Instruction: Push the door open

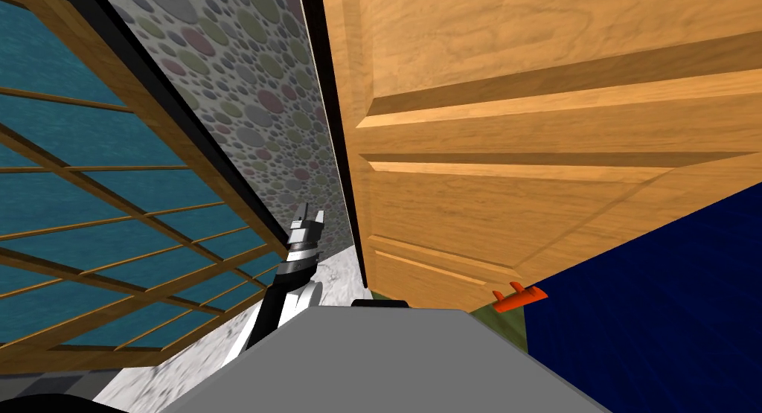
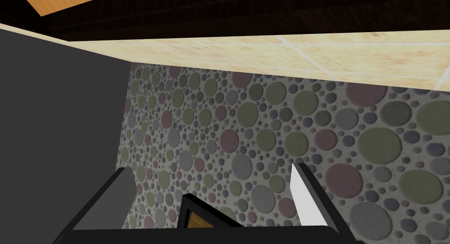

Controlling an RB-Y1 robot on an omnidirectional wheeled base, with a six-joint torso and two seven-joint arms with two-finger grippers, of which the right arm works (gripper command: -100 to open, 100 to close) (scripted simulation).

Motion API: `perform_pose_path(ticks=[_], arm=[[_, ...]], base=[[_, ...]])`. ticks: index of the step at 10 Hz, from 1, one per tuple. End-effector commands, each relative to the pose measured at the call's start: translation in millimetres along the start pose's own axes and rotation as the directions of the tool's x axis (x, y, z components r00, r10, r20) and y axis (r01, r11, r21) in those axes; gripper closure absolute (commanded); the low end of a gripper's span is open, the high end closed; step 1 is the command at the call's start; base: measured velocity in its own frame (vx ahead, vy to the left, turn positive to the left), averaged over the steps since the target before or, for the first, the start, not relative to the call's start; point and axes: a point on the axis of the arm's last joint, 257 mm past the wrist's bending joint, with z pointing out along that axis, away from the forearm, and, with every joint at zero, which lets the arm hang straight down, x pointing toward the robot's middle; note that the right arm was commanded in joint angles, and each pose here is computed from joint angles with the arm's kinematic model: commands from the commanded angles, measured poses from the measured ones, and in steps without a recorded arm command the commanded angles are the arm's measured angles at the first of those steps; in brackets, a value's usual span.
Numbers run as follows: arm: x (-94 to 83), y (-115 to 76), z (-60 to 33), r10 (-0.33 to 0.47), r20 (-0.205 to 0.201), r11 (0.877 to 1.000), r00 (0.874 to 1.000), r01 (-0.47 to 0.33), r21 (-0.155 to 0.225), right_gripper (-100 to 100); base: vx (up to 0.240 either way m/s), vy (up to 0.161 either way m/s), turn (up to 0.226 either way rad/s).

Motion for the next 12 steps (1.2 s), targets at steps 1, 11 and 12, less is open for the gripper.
perform_pose_path(ticks=[1,11,12], arm=[[0.0,0.0,0.0,0.0,0.0,1.0,1.0,0.0,0.0,-100],[6.2,-3.6,-18.0,-0.01,-0.043,0.999,0.999,0.012,0.035,-100],[7.3,-4.3,-21.2,-0.011,-0.051,0.999,0.999,0.013,0.041,-100]], base=[[0.0,0.0,0.0],[0.097,-0.064,0.051],[0.154,-0.108,0.103]])
